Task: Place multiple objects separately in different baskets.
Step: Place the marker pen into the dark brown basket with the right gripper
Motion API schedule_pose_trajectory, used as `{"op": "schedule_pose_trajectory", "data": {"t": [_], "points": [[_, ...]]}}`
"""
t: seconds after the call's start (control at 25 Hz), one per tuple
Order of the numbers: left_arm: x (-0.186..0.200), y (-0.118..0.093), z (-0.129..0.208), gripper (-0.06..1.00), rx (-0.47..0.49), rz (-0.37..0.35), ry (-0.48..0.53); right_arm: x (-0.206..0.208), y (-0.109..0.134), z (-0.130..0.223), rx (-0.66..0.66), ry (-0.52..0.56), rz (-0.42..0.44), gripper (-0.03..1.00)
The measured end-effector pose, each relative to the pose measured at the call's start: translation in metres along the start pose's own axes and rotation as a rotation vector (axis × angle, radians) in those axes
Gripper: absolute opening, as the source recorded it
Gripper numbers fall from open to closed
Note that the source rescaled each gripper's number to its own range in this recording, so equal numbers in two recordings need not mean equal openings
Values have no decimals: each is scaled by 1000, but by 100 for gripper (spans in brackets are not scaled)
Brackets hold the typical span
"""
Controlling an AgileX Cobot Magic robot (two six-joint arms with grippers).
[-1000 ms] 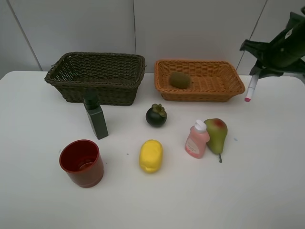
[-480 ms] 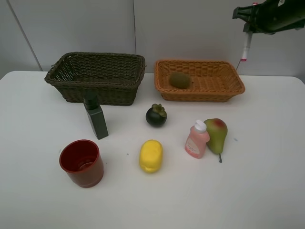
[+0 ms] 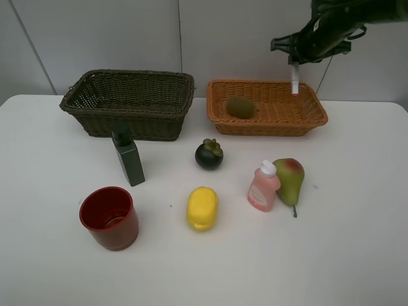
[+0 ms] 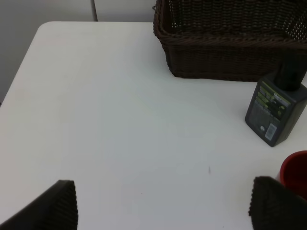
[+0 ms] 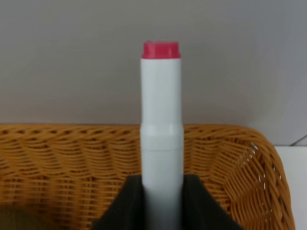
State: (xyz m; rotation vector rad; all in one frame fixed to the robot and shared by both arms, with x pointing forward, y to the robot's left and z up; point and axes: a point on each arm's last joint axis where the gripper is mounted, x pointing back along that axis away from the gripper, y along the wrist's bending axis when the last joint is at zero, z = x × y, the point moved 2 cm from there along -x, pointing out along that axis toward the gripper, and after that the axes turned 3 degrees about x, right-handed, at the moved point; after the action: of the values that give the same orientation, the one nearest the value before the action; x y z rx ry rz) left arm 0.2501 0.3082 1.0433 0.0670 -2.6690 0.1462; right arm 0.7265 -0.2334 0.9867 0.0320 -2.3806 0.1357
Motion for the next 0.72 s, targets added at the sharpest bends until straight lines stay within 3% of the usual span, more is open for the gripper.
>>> {"op": "schedule_pose_trajectory", "data": {"t": [0.32,0.72], "points": [[0,0,0,93,0,0,0,-26,2,25,13,110,14,0],[0,0,0,93,0,0,0,-4,35,11,57,60,-37,0]]}}
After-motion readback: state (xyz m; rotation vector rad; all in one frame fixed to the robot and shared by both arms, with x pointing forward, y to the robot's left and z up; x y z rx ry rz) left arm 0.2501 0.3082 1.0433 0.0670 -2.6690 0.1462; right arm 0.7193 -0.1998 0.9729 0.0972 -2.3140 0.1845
